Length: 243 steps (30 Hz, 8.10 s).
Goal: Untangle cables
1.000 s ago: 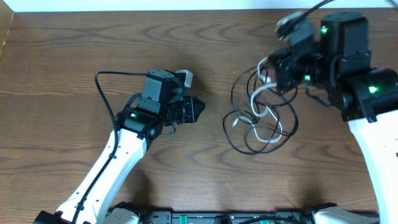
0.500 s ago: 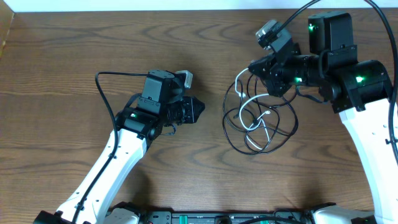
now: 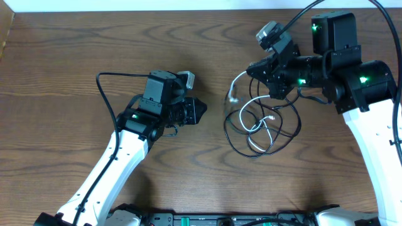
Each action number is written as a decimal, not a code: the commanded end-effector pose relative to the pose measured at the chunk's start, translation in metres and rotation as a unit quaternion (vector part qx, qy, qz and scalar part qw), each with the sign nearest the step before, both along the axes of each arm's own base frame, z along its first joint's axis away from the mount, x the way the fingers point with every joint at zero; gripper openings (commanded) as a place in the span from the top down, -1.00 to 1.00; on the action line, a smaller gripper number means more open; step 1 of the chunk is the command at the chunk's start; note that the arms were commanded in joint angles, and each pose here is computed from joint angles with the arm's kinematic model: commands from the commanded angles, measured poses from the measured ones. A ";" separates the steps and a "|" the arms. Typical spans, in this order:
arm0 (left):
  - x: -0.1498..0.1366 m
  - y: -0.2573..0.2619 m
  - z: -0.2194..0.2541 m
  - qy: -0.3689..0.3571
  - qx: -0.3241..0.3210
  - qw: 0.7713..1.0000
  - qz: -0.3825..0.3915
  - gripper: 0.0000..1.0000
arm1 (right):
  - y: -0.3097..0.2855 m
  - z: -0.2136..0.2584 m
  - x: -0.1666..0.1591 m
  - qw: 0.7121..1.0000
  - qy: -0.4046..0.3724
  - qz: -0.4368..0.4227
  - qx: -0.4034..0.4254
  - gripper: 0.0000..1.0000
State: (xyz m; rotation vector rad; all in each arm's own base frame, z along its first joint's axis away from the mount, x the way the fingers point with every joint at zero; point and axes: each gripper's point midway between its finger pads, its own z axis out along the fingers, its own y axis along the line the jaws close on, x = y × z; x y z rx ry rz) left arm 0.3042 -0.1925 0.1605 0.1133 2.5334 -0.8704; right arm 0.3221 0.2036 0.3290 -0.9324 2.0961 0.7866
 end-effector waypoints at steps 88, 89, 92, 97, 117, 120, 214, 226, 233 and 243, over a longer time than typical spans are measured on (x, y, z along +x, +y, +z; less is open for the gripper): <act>0.012 -0.065 0.020 -0.131 0.028 0.991 -0.016 -0.29 | 0.025 0.055 -0.012 0.986 0.005 0.074 0.152 0.98; 0.012 -0.066 0.021 -0.132 0.028 0.991 -0.016 -0.19 | 0.025 0.055 -0.012 0.986 0.005 0.074 0.152 0.98; 0.009 -0.066 0.019 -0.124 0.026 0.992 -0.022 0.85 | 0.025 0.055 -0.012 0.986 0.006 0.074 0.151 0.98; -0.020 -0.088 0.020 -0.074 -0.033 0.992 -0.091 0.85 | 0.014 0.043 0.008 0.994 -0.006 0.014 0.112 0.98; -0.035 -0.020 -0.040 -0.033 0.198 0.979 -0.028 0.85 | -0.103 0.024 0.094 0.923 0.006 -0.381 0.048 0.98; -0.022 -0.015 -0.035 -0.060 0.209 0.976 -0.004 0.84 | -0.127 0.011 0.091 0.913 0.009 -0.409 0.005 0.98; -0.016 0.012 -0.042 -0.003 0.184 0.982 0.031 0.12 | -0.139 -0.315 0.004 0.625 0.340 -0.702 0.030 -0.04; -0.016 0.012 -0.042 -0.004 0.185 0.982 0.032 0.12 | -0.150 -0.270 0.023 0.696 0.277 -0.662 0.032 0.98; -0.016 0.012 -0.042 -0.004 0.185 0.982 0.032 0.12 | -0.169 -0.201 0.038 0.767 0.198 -0.611 -0.009 0.98; -0.016 0.012 -0.042 -0.004 0.185 0.982 0.032 0.11 | -0.235 -0.079 0.069 0.763 0.121 -0.633 0.043 0.98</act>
